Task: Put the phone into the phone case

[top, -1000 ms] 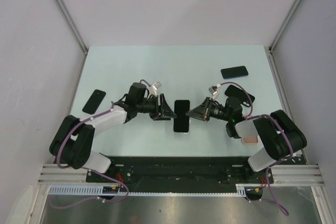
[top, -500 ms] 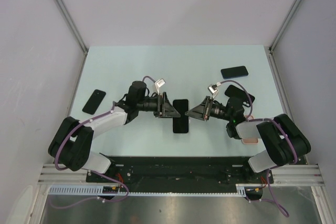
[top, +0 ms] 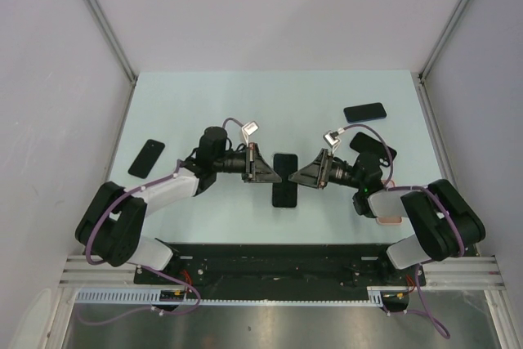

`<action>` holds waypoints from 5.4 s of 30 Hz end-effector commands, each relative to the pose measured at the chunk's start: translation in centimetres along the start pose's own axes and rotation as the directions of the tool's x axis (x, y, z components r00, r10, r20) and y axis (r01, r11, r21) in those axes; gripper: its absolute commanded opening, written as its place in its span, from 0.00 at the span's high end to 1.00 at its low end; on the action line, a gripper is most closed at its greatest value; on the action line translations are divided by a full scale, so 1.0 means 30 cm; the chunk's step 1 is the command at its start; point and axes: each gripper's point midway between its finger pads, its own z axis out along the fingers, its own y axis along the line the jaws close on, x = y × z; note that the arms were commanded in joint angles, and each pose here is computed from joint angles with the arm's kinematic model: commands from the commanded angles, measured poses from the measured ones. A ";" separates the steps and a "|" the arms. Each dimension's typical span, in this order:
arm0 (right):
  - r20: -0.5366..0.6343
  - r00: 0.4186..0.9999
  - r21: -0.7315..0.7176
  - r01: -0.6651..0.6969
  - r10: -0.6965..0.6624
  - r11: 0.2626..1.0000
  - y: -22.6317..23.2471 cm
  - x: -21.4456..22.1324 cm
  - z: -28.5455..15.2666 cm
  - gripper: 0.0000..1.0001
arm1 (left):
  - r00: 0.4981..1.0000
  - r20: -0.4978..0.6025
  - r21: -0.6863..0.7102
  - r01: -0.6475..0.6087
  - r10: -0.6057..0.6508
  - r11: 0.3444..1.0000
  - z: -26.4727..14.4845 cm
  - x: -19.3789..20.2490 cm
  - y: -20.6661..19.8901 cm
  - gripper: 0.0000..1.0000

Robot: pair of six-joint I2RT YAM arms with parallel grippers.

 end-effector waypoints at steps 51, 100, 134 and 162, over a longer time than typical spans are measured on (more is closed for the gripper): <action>0.120 0.937 0.013 0.329 -0.328 0.944 0.190 -0.157 -0.092 0.22 | 0.972 -0.040 0.172 -0.220 0.230 0.960 -0.020 0.012 -0.167 1.00; 0.062 0.939 0.012 0.337 -0.337 0.941 0.190 -0.154 -0.061 0.99 | 0.979 -0.129 0.067 -0.149 0.157 0.986 0.063 -0.037 -0.094 0.95; 0.081 0.974 -0.062 0.217 -0.212 0.974 0.135 -0.031 -0.030 0.66 | 0.996 0.023 0.207 -0.093 0.090 0.974 -0.008 -0.046 -0.166 1.00; 0.027 0.988 0.340 0.132 -0.150 0.931 -0.135 -0.068 -0.036 1.00 | 0.976 0.063 -0.395 -0.166 0.207 0.903 -0.133 -0.105 0.028 0.09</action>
